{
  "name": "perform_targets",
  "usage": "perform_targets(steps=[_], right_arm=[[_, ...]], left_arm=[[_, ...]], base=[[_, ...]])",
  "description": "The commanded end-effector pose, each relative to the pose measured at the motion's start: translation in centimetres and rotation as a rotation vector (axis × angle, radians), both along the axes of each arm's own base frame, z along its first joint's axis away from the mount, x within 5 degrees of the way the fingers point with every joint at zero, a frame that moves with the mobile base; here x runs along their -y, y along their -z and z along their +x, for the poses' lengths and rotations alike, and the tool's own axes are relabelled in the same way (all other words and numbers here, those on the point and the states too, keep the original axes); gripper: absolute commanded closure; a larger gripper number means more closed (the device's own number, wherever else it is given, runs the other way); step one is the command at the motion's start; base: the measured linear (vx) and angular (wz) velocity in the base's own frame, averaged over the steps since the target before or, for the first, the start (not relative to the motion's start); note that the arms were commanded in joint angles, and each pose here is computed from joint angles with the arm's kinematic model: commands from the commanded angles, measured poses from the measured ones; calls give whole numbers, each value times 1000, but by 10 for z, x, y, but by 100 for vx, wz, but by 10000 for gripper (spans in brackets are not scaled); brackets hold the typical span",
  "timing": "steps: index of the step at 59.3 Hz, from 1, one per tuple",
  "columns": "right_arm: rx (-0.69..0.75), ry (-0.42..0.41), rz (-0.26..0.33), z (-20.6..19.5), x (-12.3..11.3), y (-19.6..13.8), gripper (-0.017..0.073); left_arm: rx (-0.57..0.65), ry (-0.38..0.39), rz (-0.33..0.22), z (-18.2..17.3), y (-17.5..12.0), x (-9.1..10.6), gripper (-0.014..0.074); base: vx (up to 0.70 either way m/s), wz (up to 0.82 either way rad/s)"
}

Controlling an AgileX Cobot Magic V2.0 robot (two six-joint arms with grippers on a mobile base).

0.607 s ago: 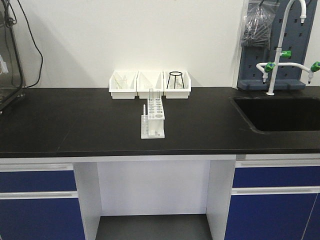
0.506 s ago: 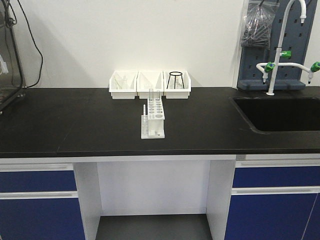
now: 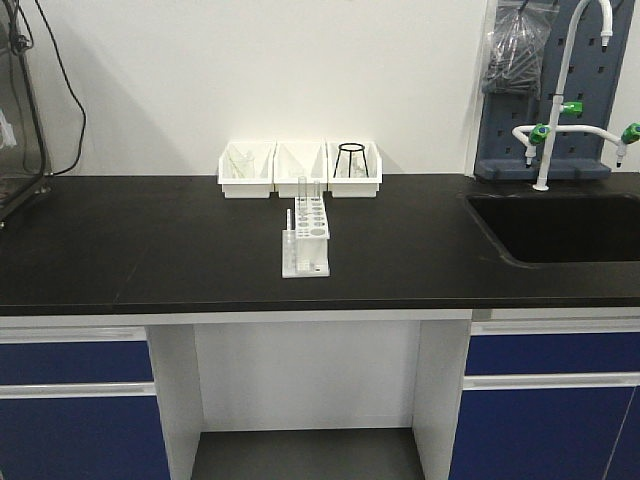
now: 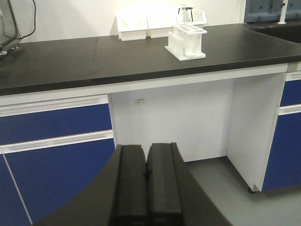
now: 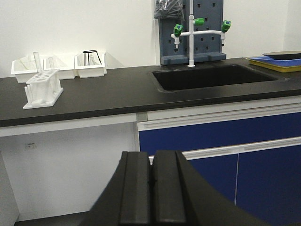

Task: Flip and reinsert test tube from rack
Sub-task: 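Drive the base forward up to the white test tube rack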

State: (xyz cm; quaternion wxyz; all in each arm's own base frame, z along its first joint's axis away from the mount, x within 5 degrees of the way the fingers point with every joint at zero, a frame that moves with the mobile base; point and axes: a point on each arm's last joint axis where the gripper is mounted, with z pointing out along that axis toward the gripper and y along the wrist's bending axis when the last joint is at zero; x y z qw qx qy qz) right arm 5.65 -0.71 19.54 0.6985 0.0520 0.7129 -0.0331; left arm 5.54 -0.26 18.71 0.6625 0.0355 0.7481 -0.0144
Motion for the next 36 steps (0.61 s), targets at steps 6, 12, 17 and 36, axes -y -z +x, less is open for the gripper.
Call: perform_targets(steps=[6, 12, 17, 36], right_arm=[[84, -1, -33, -1, 0, -7, 570], [84, -1, -33, -1, 0, -7, 570], [84, -1, -33, -1, 0, -7, 570], [84, -1, -33, -1, 0, -7, 570]], left_arm=[[86, 13, -21, 0, -9, 1, 599], [86, 13, -21, 0, -9, 1, 599], [86, 13, -21, 0, -9, 1, 599], [86, 13, -21, 0, -9, 1, 599]], base=[[0, -1], [2, 0], [6, 1], [17, -1]])
